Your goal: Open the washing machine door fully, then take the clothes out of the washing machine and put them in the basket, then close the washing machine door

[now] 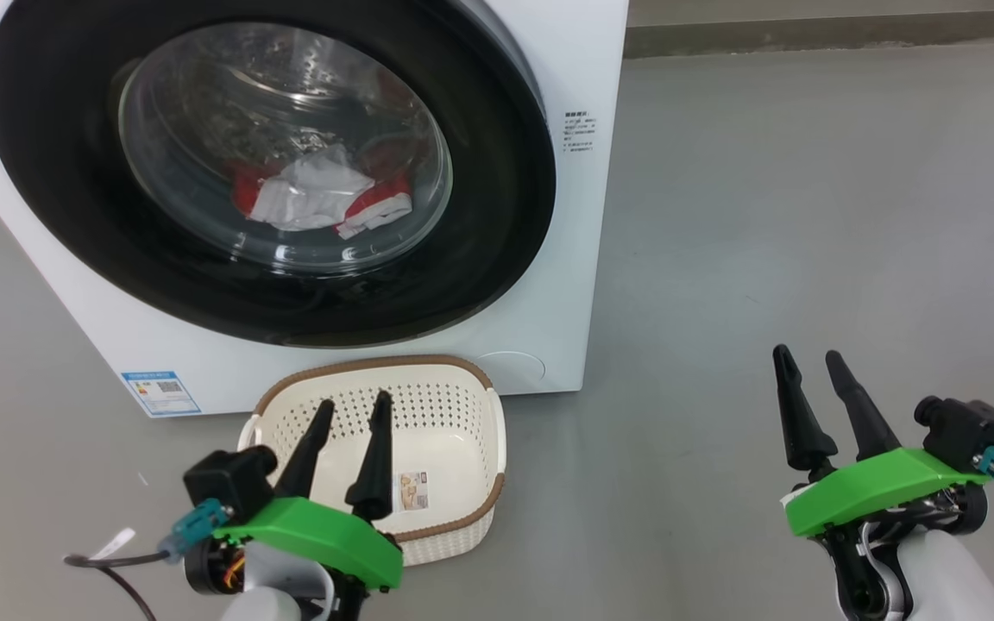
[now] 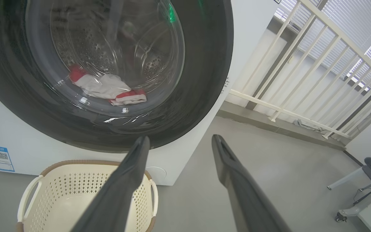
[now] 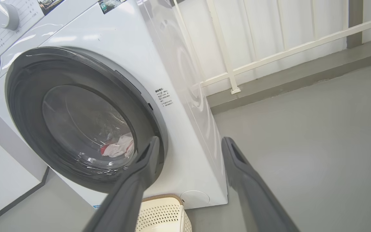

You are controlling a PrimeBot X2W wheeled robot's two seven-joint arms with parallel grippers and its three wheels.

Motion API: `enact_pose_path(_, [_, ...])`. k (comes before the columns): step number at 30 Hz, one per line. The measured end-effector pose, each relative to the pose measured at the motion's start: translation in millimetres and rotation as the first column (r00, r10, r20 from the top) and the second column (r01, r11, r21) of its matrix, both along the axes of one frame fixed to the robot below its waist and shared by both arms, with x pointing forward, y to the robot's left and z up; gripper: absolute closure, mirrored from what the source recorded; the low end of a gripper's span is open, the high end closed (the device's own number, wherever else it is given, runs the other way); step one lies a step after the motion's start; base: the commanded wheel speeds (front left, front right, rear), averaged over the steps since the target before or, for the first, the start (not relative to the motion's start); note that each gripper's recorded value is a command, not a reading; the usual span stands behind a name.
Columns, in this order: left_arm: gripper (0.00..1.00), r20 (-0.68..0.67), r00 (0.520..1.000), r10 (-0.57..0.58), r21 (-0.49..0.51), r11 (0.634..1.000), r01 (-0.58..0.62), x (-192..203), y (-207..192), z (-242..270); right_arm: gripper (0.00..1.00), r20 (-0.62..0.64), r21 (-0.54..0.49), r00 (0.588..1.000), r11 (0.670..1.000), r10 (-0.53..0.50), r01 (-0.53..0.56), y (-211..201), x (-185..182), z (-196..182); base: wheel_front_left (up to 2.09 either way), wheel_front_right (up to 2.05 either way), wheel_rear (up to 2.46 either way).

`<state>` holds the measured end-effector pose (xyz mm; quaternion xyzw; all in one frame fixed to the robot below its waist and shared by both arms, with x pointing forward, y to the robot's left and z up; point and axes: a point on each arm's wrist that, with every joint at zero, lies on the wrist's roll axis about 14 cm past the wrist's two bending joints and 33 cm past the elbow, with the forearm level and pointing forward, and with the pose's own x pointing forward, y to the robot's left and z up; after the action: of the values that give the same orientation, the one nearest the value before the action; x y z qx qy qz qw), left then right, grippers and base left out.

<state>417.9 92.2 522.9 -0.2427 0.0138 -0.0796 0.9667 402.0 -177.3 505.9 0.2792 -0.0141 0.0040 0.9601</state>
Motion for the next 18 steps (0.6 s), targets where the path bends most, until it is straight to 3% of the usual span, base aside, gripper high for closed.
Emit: enact_pose_path(18, [0.0, 0.103, 0.994, -0.043, 0.247, 0.969, 0.017, 9.6, -16.1, 12.1, 0.0, 0.086, -0.224, 0.995, 0.974, 0.043, -0.022, 9.1, 11.3, 22.9, 0.0, 0.0, 0.0])
